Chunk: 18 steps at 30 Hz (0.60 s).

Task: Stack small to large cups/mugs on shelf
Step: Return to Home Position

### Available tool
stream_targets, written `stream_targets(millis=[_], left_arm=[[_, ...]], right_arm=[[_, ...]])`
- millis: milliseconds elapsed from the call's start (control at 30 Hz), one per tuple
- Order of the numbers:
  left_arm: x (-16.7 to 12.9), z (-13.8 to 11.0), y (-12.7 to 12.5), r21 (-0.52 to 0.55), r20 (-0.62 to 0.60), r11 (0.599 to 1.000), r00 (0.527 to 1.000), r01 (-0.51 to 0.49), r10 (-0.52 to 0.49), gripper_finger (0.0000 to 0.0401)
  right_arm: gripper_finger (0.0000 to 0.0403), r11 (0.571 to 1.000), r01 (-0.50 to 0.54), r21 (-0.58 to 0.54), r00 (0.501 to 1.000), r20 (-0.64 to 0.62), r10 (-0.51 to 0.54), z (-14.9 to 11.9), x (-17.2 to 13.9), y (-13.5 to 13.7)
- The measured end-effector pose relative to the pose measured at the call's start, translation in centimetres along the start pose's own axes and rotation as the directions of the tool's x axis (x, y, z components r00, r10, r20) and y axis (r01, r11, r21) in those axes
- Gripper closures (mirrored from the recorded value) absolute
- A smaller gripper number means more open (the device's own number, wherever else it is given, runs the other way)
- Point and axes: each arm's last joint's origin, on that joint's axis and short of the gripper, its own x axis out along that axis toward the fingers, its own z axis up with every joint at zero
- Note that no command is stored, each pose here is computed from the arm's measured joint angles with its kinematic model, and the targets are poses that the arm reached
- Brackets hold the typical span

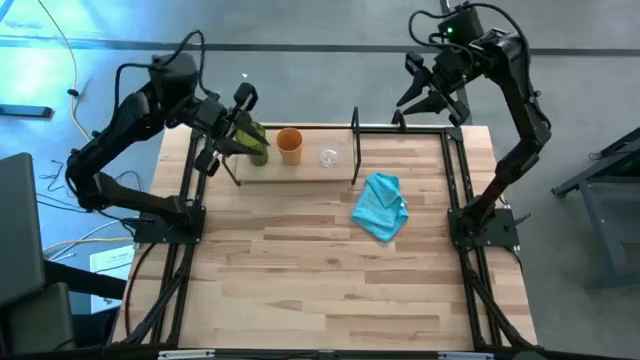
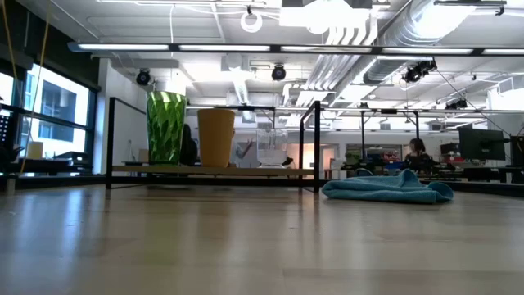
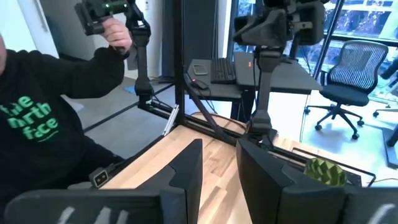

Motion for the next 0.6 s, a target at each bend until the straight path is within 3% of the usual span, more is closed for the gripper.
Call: stream_targets(millis=[300, 433, 600], left_arm=[[-0.8, -3.0, -1.6, -0.042, 0.046, 0.967, 0.967, -0.250, 0.252, 0.0316], [-1.2, -4.6, -2.2, -0.085, 0.101, 0.918, 0.913, -0.387, 0.394, 0.0316], [-1.1, -7.0, -2.8, -0.137, 0.195, 0.867, 0.845, -0.478, 0.497, 0.0316]], right_arm=[[0.0311, 1.000, 0.007, 0.002, 1.000, 0.017, -0.007, 0.2, -0.5, 0.2], [0.0311, 1.000, 0.003, 0.002, 1.000, 0.022, -0.003, 0.2, -0.5, 0.2], [0.0311, 1.000, -0.004, 0.002, 0.999, 0.032, 0.004, 0.2, -0.5, 0.2]])
